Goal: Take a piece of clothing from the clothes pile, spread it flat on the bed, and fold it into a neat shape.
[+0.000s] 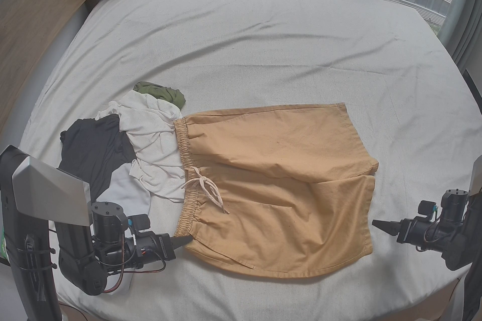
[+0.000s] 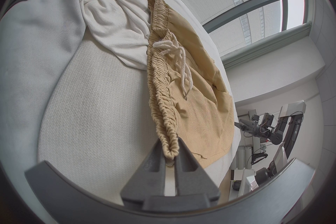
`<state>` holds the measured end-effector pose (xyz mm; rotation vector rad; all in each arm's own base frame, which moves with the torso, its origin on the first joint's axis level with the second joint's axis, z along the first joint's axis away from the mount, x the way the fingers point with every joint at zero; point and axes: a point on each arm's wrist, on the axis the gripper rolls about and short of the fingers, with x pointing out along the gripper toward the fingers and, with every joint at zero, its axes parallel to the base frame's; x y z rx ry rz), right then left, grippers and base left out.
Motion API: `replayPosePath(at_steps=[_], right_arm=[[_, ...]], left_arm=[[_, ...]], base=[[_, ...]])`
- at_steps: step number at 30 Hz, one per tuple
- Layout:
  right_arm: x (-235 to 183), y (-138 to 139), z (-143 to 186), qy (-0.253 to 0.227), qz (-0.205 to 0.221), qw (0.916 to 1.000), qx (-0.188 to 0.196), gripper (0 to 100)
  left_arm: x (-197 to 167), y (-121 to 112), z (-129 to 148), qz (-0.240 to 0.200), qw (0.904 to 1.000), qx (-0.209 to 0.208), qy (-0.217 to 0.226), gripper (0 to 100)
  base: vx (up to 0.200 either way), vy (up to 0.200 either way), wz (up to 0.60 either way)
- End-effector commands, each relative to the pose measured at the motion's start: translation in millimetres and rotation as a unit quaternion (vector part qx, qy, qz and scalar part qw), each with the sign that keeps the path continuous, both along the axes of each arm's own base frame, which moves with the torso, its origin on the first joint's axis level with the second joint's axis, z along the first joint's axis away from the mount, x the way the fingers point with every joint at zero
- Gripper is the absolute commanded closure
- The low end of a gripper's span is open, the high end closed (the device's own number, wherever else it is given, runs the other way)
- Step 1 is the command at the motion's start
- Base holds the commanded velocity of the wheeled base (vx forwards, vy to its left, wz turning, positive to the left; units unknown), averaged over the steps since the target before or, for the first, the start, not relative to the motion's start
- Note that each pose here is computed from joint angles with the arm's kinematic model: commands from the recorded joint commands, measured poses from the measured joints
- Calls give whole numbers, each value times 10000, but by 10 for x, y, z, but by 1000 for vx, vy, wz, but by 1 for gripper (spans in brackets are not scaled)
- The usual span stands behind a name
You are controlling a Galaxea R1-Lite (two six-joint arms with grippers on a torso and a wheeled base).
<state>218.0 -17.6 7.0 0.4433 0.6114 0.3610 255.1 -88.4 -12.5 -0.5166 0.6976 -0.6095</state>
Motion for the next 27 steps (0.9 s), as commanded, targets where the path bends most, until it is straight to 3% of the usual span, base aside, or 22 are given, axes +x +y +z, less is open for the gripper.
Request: replayPosePath(at_steps=[1,11,27], right_arm=[[-47,24,-134,383,44,9992,45,0],[-50,34,-148,422,55,9991,40,0],[-66,222,-366,936,516,9942,95,0]], left_arm=[[5,-4,2,0,10000,-11,-8,100],[2,-3,5,-6,10000,-1,-18,100],[4,-8,10,-14,10000,-6,-33,100]], base=[[0,0,0],[0,0,0],[0,0,0]])
